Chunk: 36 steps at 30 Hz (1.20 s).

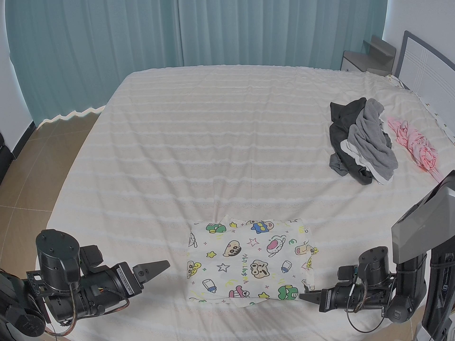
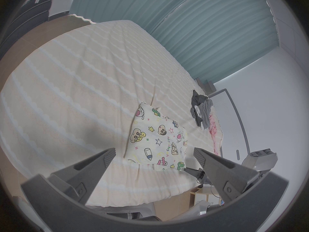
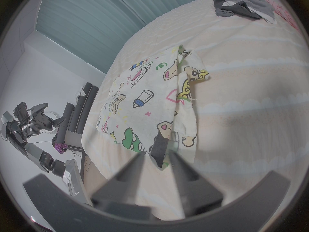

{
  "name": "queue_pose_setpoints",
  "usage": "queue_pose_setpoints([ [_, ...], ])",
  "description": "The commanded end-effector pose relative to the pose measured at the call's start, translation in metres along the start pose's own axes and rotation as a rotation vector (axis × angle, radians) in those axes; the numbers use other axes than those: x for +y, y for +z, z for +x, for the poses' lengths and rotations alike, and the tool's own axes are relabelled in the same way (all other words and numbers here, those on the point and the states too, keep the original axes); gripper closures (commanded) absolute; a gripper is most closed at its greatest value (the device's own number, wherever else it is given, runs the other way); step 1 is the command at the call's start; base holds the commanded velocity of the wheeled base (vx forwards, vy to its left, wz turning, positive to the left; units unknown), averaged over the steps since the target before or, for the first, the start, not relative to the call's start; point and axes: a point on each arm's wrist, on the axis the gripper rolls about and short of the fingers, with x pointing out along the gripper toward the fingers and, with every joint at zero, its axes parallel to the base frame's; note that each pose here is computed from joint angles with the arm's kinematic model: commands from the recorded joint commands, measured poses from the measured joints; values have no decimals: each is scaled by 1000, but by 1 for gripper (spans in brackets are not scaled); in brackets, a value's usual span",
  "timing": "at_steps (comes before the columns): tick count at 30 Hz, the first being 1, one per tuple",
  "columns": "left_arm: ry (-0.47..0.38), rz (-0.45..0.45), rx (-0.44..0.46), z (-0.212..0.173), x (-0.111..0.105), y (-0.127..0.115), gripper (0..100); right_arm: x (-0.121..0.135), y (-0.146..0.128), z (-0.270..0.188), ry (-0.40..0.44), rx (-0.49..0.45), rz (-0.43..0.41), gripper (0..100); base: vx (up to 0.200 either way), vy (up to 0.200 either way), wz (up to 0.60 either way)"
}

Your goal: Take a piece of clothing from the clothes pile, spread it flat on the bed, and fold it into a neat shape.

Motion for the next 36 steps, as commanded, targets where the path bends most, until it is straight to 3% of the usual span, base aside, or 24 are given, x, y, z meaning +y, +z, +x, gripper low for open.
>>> queue_pose_setpoints([
  [1, -1, 0, -2, 0, 0, 0, 0, 3, 5, -9, 8, -39, -7, 0, 0, 0, 0],
  [8, -7, 1, -5, -1, -1, 0, 0, 9, 38, -37, 38, -248, -41, 0, 0, 0, 0],
  [14, -3, 1, -2, -1, 0, 0, 0, -5, 86, -13, 23, -386, -31, 0, 0, 0, 0],
  [21, -5, 2, -2, -1, -1, 0, 0, -8, 121, 31, 0, -319, -6, 0, 0, 0, 0],
  [25, -1, 1, 0, 0, 0, 0, 0, -8, 128, 52, -9, -268, 2, 0, 0, 0, 0],
  [36, 2, 1, 4, 0, 1, -1, 0, -10, 130, 86, -1, -233, -6, 0, 0, 0, 0],
])
